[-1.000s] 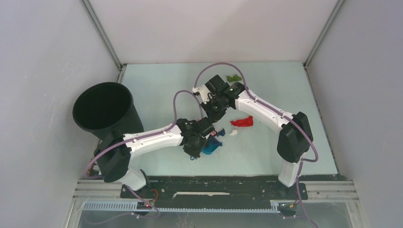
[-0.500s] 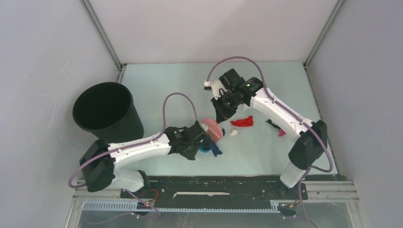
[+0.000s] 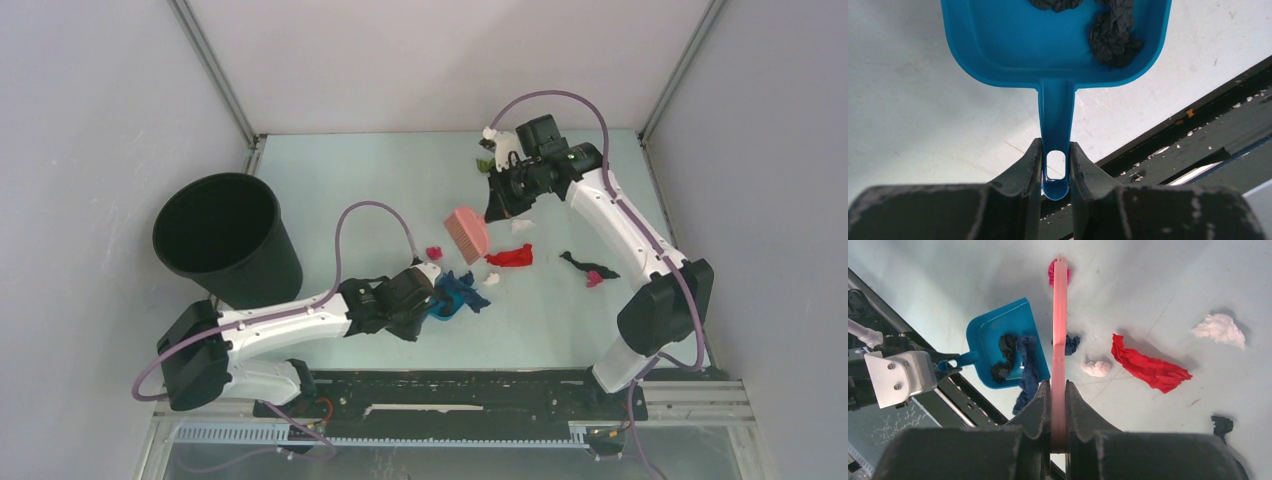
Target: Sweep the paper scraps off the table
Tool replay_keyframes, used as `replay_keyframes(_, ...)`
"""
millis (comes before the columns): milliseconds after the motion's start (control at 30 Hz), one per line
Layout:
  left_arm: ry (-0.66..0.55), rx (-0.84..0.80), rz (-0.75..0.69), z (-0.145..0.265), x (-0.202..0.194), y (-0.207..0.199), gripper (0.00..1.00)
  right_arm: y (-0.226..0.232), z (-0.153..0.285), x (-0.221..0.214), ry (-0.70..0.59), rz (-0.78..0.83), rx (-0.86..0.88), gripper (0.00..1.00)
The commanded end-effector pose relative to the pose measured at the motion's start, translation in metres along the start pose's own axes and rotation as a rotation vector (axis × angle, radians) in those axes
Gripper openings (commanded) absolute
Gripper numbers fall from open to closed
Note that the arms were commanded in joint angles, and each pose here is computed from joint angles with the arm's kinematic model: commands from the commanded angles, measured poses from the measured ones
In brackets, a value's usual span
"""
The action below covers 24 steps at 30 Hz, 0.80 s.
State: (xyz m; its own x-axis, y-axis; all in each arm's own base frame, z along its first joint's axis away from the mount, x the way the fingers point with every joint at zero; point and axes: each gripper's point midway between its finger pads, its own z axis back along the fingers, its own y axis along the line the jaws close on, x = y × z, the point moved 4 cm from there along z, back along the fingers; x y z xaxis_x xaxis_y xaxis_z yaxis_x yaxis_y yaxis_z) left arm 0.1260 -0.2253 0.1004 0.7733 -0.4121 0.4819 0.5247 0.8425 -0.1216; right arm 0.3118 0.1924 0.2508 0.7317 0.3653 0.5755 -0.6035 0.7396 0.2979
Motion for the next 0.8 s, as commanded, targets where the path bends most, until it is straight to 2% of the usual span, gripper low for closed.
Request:
replay_keyframes(0, -0.079, -0.058, 0.071, 0.012, 0.014, -0.011, 0.00, 0.019, 0.014, 0.019, -0.094, 0.035, 0.036, 0.00)
replay_keyframes(233, 0.115, 0.208, 0.078, 0.037, -0.015, 0.016, 0.00, -0.007, 0.022, 0.006, -0.094, 0.057, -0.139, 0.00)
replay_keyframes(333, 0.128, 0.259, 0.038, 0.029, -0.020, 0.017, 0.00, -0.013, 0.021, -0.004, -0.072, 0.061, -0.185, 0.00)
replay_keyframes(400, 0.213, 0.241, 0.021, 0.018, -0.030, 0.014, 0.00, -0.018, 0.022, -0.010, -0.057, 0.067, -0.233, 0.00)
replay_keyframes(467, 0.247, 0.208, 0.003, 0.016, -0.034, 0.005, 0.00, -0.022, 0.025, -0.016, -0.039, 0.080, -0.282, 0.00)
replay_keyframes(767, 0.300, 0.089, -0.100, 0.035, -0.033, -0.019, 0.00, -0.058, 0.046, -0.036, 0.010, 0.195, -0.582, 0.00)
